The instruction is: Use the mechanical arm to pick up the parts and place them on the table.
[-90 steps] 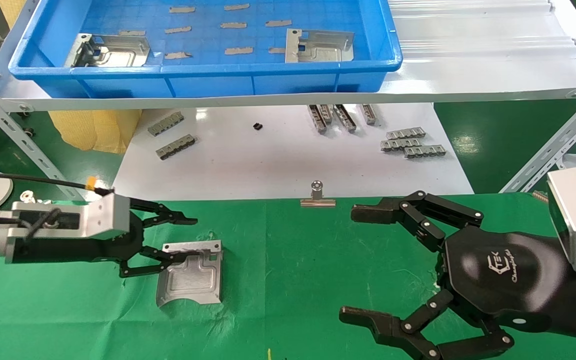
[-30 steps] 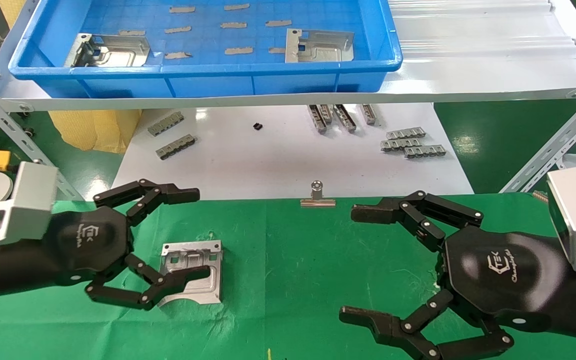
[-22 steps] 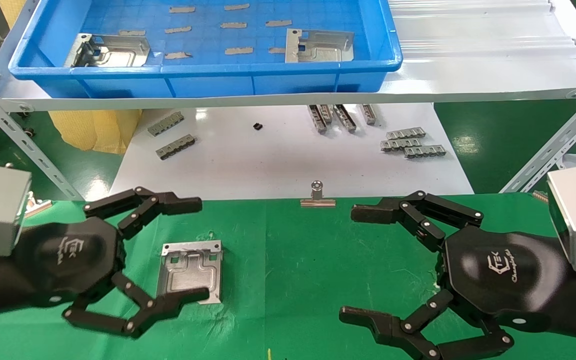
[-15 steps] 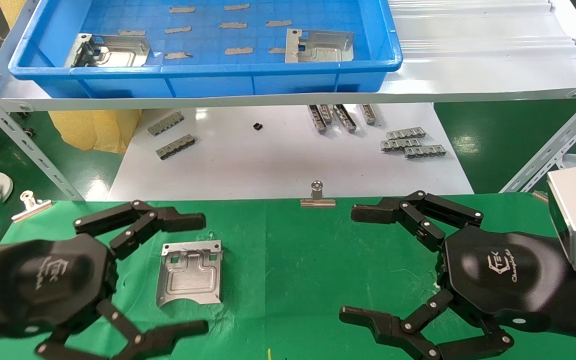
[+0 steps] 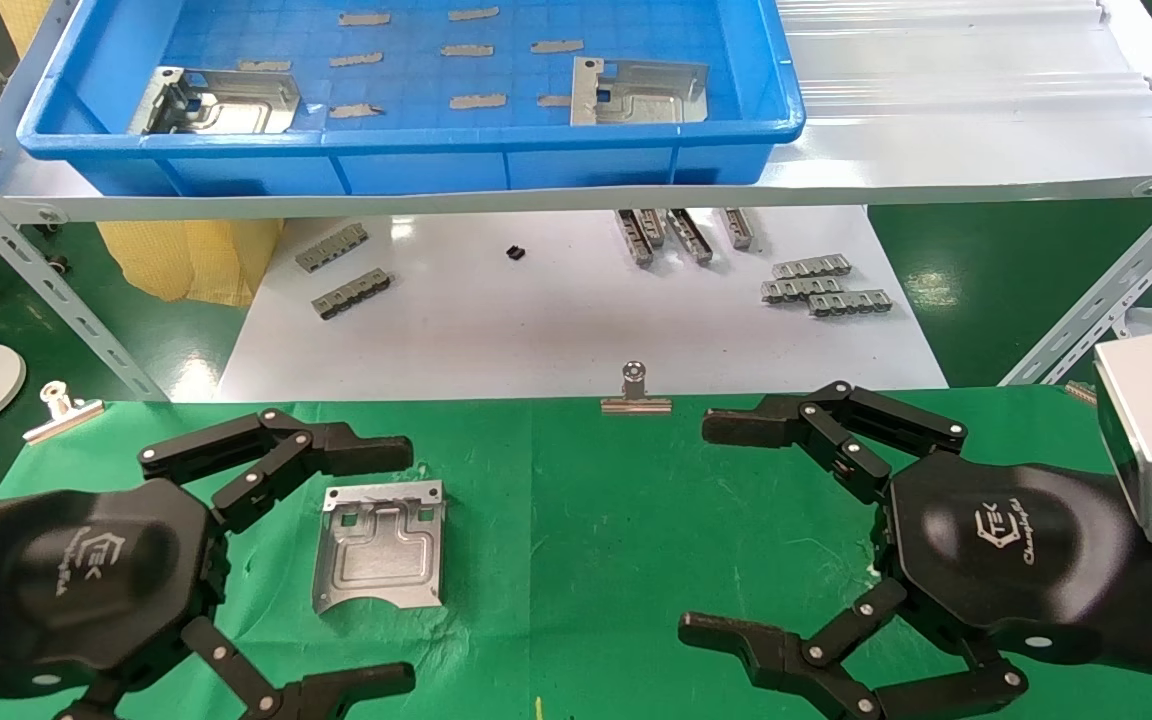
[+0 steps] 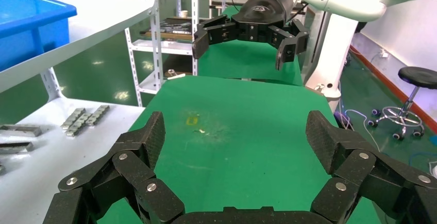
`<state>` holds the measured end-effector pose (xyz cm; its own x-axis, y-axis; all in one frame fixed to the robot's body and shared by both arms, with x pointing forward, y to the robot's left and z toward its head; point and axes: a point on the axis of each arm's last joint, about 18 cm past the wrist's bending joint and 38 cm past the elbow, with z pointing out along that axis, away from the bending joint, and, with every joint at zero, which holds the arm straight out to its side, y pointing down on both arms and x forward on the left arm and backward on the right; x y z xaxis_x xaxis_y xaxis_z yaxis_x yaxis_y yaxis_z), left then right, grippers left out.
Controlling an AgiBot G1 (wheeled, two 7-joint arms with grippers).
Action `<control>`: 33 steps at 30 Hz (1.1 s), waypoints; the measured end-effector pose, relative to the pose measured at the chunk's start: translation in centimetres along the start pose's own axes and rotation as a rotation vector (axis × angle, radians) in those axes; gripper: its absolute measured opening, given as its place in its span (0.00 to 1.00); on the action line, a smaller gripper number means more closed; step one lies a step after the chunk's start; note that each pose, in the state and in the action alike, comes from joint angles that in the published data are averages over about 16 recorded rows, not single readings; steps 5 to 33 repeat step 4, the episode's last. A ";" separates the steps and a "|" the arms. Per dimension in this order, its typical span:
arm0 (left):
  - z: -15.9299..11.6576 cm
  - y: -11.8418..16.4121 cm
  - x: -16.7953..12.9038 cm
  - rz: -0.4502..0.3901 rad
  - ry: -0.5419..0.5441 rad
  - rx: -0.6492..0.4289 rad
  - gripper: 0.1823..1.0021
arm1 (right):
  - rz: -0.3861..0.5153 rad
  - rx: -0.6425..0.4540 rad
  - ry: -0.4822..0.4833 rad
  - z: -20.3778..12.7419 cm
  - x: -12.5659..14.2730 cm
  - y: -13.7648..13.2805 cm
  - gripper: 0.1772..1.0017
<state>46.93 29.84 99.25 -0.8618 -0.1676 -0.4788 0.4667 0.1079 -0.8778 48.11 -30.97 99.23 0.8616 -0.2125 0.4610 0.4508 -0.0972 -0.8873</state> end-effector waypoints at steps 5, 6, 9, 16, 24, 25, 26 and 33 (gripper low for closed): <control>0.0 0.1 -0.1 0.000 -0.002 -0.001 1.00 | 0.000 0.000 0.000 0.0 0.0 0.0 1.00; 0.0 0.1 -0.1 0.000 -0.002 -0.001 1.00 | 0.000 0.000 0.000 0.0 0.0 0.0 1.00; 0.0 0.1 -0.1 0.000 -0.002 -0.001 1.00 | 0.000 0.000 0.000 0.0 0.0 0.0 1.00; 0.0 0.1 -0.1 0.000 -0.002 -0.001 1.00 | 0.000 0.000 0.000 0.0 0.0 0.0 1.00; 0.0 0.1 -0.1 0.000 -0.002 -0.001 1.00 | 0.000 0.000 0.000 0.0 0.0 0.0 1.00; 0.0 0.1 -0.1 0.000 -0.002 -0.001 1.00 | 0.000 0.000 0.000 0.0 0.0 0.0 1.00; 0.0 0.1 -0.1 0.000 -0.002 -0.001 1.00 | 0.000 0.000 0.000 0.0 0.0 0.0 1.00; 0.0 0.1 -0.1 0.000 -0.002 -0.001 1.00 | 0.000 0.000 0.000 0.0 0.0 0.0 1.00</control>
